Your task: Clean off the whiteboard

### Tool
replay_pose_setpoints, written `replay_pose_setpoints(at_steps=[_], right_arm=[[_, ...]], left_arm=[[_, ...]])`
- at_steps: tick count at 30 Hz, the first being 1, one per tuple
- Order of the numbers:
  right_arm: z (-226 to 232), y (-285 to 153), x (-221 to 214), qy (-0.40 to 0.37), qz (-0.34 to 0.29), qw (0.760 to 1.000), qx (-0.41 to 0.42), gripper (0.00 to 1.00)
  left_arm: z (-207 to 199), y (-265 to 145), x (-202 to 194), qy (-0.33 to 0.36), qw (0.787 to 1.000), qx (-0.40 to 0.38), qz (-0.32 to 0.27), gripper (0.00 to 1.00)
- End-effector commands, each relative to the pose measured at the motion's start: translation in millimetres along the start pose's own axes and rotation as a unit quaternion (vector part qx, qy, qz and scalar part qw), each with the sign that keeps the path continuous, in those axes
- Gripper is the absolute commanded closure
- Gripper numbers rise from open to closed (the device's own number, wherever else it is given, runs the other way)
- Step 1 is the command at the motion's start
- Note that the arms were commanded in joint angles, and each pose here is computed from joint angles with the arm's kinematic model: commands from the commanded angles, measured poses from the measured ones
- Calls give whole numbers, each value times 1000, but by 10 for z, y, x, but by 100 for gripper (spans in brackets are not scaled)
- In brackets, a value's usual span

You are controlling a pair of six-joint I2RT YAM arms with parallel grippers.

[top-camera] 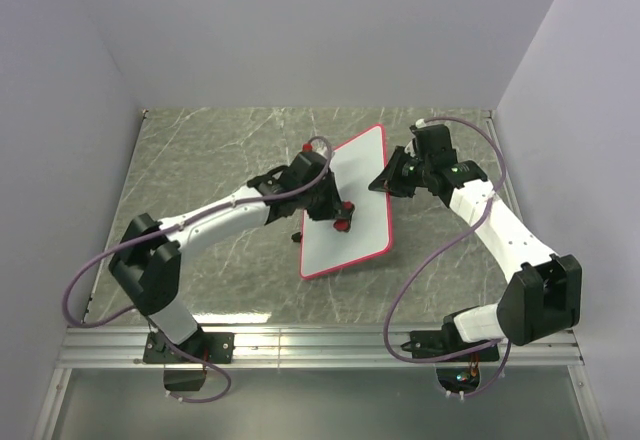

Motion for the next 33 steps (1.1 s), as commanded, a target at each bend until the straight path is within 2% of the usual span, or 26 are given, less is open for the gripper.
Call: replay_pose_setpoints(at_steps=[1, 4, 7, 13, 18, 21, 24, 30, 33], right_arm=[[-157, 58, -136, -16, 13, 999, -30, 100], [-199, 39, -170, -18, 16, 999, -33, 100], [-234, 33, -206, -21, 19, 999, -37, 100], [-261, 51, -189, -19, 19, 999, -40, 100], [-251, 72, -137, -19, 17, 999, -42, 100], [-249, 79, -121, -16, 16, 999, -41, 100], [-259, 81, -115, -12, 15, 999, -41, 100], [-281, 141, -138, -5, 21, 999, -36, 100], [-289, 173, -154, -6, 24, 999, -35, 100]], left_arm=[[-135, 187, 457, 6, 999, -42, -33, 100], [90, 358, 645, -8, 999, -29, -28, 100], [450, 539, 653, -22, 1000, 2, -12, 100], [1161, 744, 441, -57, 997, 54, 21, 100], [1375, 832, 359, -46, 995, 80, 42, 100], [1333, 842, 383, -45, 995, 74, 44, 100], [1122, 764, 458, -37, 997, 49, 36, 100], [275, 621, 633, 16, 999, -19, 21, 100], [-132, 508, 971, 31, 998, -55, -1, 100]])
Point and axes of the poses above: each gripper's point midway between its finger pads, its own y axis out along the fingers, its own z axis along the line the jaws close on, x = y × z, the point moved 2 cm from there along -y, back along the fingers, and after that the axes turned 5 degrees about y, right-handed, at the moved point
